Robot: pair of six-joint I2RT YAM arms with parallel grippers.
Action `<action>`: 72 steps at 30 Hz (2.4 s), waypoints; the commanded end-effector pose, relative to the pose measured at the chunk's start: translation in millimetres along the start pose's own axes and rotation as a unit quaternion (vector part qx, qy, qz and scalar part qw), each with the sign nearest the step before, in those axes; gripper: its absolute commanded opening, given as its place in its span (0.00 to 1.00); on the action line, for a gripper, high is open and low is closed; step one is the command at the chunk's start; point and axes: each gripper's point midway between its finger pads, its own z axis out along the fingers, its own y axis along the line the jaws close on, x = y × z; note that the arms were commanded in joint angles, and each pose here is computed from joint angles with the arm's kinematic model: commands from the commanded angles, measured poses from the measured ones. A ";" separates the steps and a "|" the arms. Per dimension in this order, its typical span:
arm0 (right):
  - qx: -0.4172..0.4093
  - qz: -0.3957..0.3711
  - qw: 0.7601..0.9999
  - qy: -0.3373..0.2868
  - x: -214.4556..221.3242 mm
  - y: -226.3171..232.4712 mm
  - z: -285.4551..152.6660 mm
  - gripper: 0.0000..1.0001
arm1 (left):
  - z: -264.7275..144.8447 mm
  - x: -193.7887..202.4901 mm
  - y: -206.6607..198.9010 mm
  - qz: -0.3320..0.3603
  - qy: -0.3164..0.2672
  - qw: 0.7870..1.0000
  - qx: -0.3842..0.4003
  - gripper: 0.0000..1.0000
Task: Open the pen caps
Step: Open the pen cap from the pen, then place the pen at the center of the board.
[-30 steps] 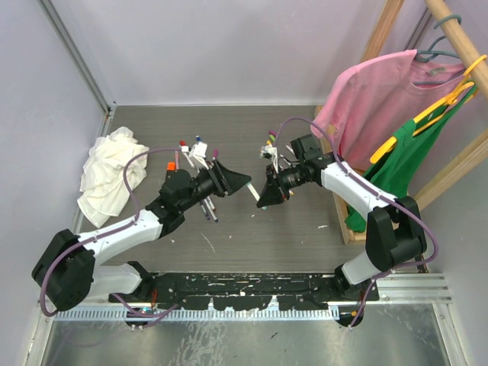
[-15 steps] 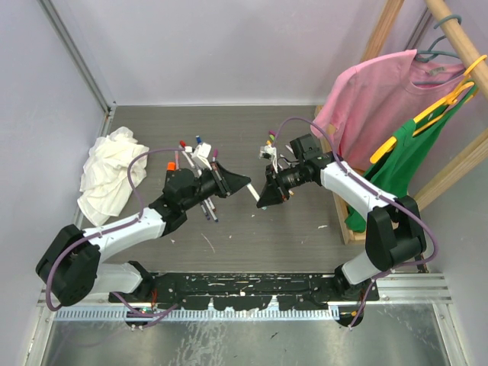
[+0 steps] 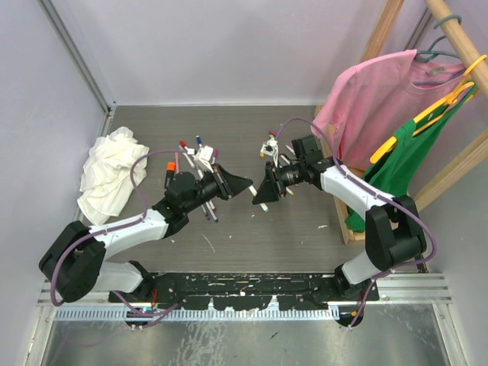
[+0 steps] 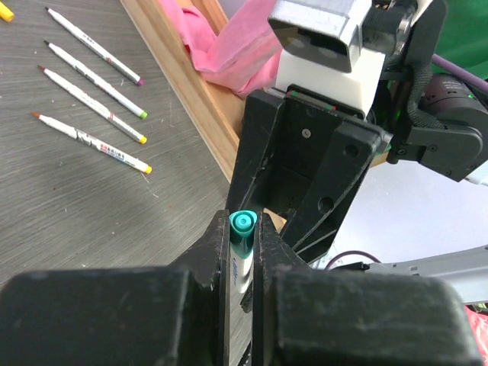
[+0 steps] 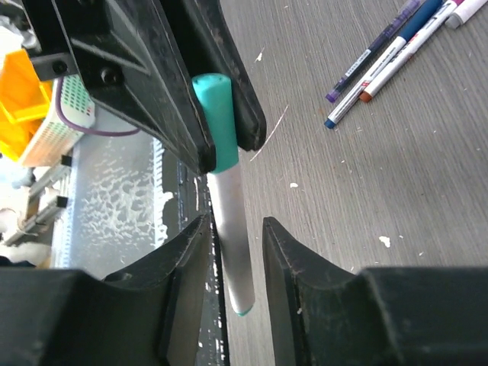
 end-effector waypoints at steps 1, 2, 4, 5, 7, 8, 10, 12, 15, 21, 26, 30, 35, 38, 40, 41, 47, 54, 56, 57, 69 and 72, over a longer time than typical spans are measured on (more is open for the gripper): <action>-0.014 -0.014 0.999 -0.031 -19.7 9.8 -2.5 0.36 | 4.5 -8.3 -10.3 0.020 -0.025 0.999 0.029 0.00; -0.013 -0.013 0.999 -0.030 -19.8 9.1 -2.3 0.31 | 4.7 -10.5 -10.6 0.021 -0.031 0.999 0.029 0.00; -0.013 -0.015 0.999 -0.027 -18.5 7.5 -1.6 0.19 | 4.8 -16.7 -11.9 0.026 -0.046 0.998 0.030 0.00; -0.012 -0.016 1.000 -0.024 -17.8 6.3 -1.5 0.12 | 5.0 -21.8 -12.9 0.029 -0.056 0.998 0.030 0.00; -0.010 -0.014 1.000 -0.017 -16.0 4.5 -1.1 0.04 | 3.8 -37.2 -11.8 0.033 -0.084 0.996 0.026 0.00; -0.009 -0.010 1.000 -0.012 -14.0 3.6 -1.2 0.01 | 2.4 -50.7 -8.5 0.035 -0.103 0.994 0.021 0.00; -0.009 -0.008 1.000 -0.006 -12.0 1.9 -1.0 0.01 | -1.9 -80.4 -3.8 0.032 -0.142 0.989 0.016 0.00; -0.011 -0.004 1.000 -0.001 -9.0 0.4 -0.3 0.01 | -7.9 -116.4 -1.9 0.029 -0.184 0.982 0.015 0.00; -0.012 -0.002 1.000 0.009 -5.4 -2.9 0.8 0.01 | -14.5 -169.3 -16.3 0.044 -0.242 0.969 0.027 0.00; -0.004 -0.006 1.000 0.021 -4.1 -5.3 1.2 0.01 | -19.0 -233.1 -42.6 0.062 -0.303 0.950 0.046 0.00; 0.075 -0.025 0.996 0.037 -4.0 -28.6 -5.6 0.01 | -21.3 -230.2 -42.3 0.059 -0.280 0.957 0.052 0.00; 0.196 -0.060 0.978 0.050 -6.6 -65.4 -27.2 0.03 | -28.6 -190.0 -22.4 0.045 -0.229 0.971 0.041 0.00; 0.268 -0.084 0.958 0.057 -8.3 -89.7 -46.0 0.06 | -44.4 -126.2 25.8 0.001 -0.166 0.986 -0.009 0.00; 0.300 -0.087 0.948 0.067 -5.3 -103.4 -52.4 0.06 | -55.5 -95.3 50.8 -0.025 -0.145 0.989 -0.035 0.00; 0.321 -0.086 0.940 0.074 -2.6 -113.1 -56.8 0.07 | -62.3 -77.5 63.9 -0.040 -0.131 0.989 -0.049 0.00; 0.331 -0.087 0.936 0.077 -1.8 -117.9 -58.9 0.07 | -64.2 -71.7 66.9 -0.043 -0.125 0.990 -0.052 0.00; 0.381 -0.076 0.916 0.097 7.0 -144.3 -68.6 0.08 | -72.1 -50.9 77.0 -0.058 -0.102 0.991 -0.064 0.00; 0.399 -0.062 0.908 0.110 15.7 -160.4 -69.7 0.09 | -77.2 -38.7 87.3 -0.068 -0.094 0.990 -0.076 0.00; 0.404 -0.059 0.906 0.114 18.1 -164.2 -70.1 0.09 | -78.1 -36.4 89.1 -0.070 -0.092 0.990 -0.079 0.00; 0.405 -0.057 0.905 0.116 19.4 -166.3 -70.2 0.09 | -78.6 -35.7 90.2 -0.071 -0.093 0.990 -0.080 0.00; 0.394 -0.024 0.907 0.146 40.8 -182.1 -56.7 0.11 | -82.1 -32.7 92.1 -0.075 -0.096 0.989 -0.082 0.00; 0.398 -0.020 0.904 0.154 42.6 -186.6 -51.2 0.12 | -82.0 -31.5 93.1 -0.079 -0.094 0.989 -0.084 0.00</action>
